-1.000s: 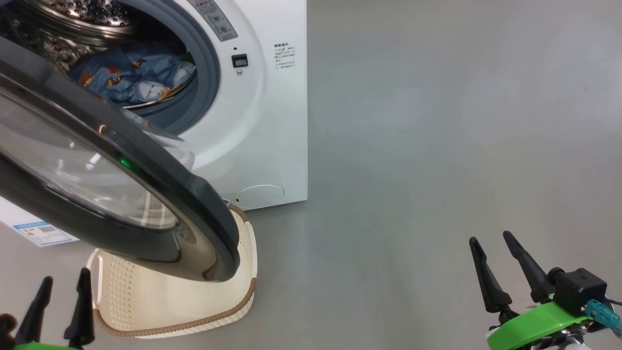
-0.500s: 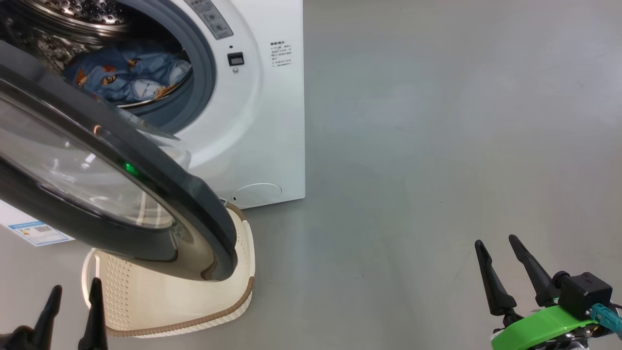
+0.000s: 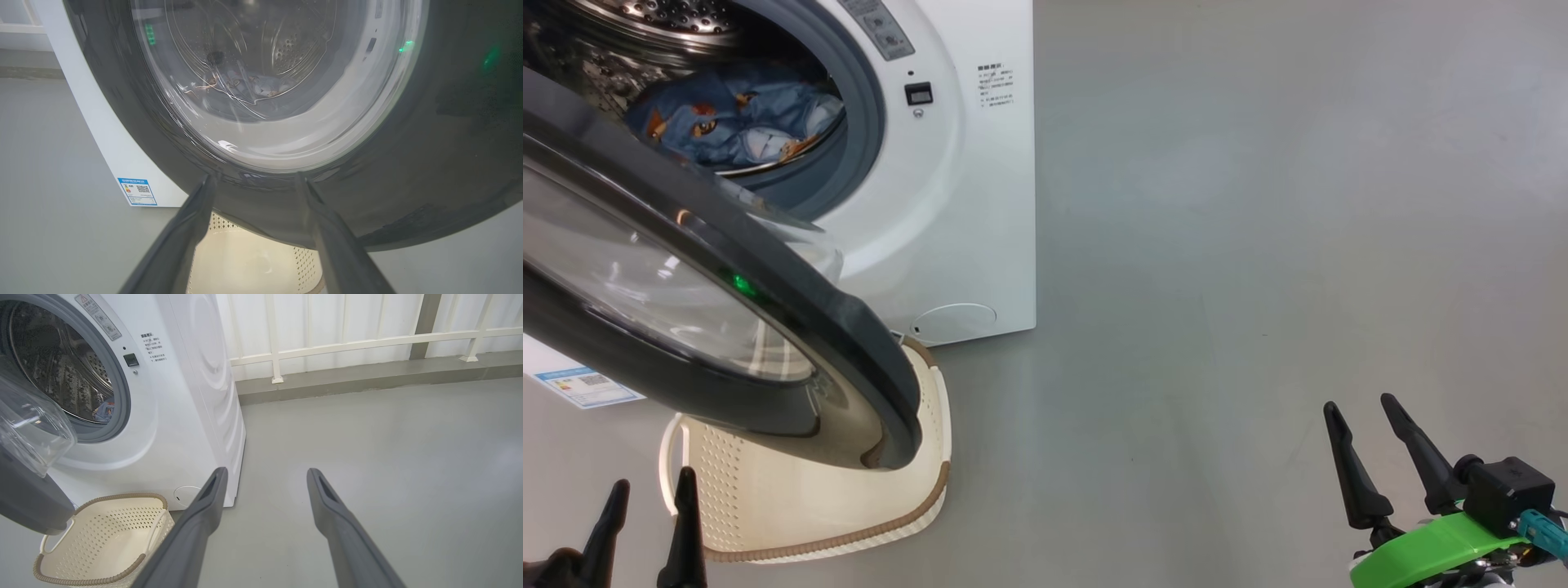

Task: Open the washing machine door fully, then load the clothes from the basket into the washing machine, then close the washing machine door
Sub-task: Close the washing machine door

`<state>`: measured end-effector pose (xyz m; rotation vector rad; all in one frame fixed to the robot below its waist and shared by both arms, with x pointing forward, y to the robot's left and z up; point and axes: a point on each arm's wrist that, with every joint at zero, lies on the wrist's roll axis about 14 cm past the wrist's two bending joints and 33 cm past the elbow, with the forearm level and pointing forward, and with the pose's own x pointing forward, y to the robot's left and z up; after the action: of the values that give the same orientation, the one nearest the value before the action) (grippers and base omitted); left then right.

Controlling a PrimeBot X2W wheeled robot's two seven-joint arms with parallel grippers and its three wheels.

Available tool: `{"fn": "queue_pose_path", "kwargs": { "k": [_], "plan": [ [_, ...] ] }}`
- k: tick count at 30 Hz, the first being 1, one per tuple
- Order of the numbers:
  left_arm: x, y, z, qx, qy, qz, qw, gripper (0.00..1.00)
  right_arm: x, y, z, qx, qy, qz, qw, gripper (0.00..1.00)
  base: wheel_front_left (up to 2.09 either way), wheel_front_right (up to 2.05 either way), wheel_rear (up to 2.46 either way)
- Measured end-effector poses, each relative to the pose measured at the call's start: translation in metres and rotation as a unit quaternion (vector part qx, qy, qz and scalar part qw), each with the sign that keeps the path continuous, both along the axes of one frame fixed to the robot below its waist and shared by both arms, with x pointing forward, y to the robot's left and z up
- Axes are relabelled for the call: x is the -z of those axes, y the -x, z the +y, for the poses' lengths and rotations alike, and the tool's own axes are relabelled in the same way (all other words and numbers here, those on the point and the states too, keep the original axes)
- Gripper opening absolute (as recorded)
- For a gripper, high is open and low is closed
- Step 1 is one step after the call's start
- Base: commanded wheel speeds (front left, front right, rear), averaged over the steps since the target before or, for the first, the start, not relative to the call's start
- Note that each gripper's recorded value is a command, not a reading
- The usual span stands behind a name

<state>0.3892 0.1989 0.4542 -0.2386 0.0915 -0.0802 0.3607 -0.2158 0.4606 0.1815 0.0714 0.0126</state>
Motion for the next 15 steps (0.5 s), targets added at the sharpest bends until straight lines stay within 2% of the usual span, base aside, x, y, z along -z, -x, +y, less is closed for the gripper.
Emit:
{"fn": "queue_pose_path", "kwargs": {
  "k": [14, 15],
  "plan": [
    [-0.0009, 0.0034, -0.0008, -0.006, 0.007, -0.002, 1.000, 1.00, -0.0014, -0.0023, 0.0033, -0.005, -0.001, -0.003, 1.000, 1.00, 0.00, 0.00, 0.00],
    [-0.0009, 0.0042, -0.0003, -0.008, 0.008, -0.002, 1.000, 1.00, -0.0012, -0.0029, 0.0054, -0.008, -0.001, -0.002, 1.000, 0.92, 0.00, 0.00, 0.00]
  ]
}}
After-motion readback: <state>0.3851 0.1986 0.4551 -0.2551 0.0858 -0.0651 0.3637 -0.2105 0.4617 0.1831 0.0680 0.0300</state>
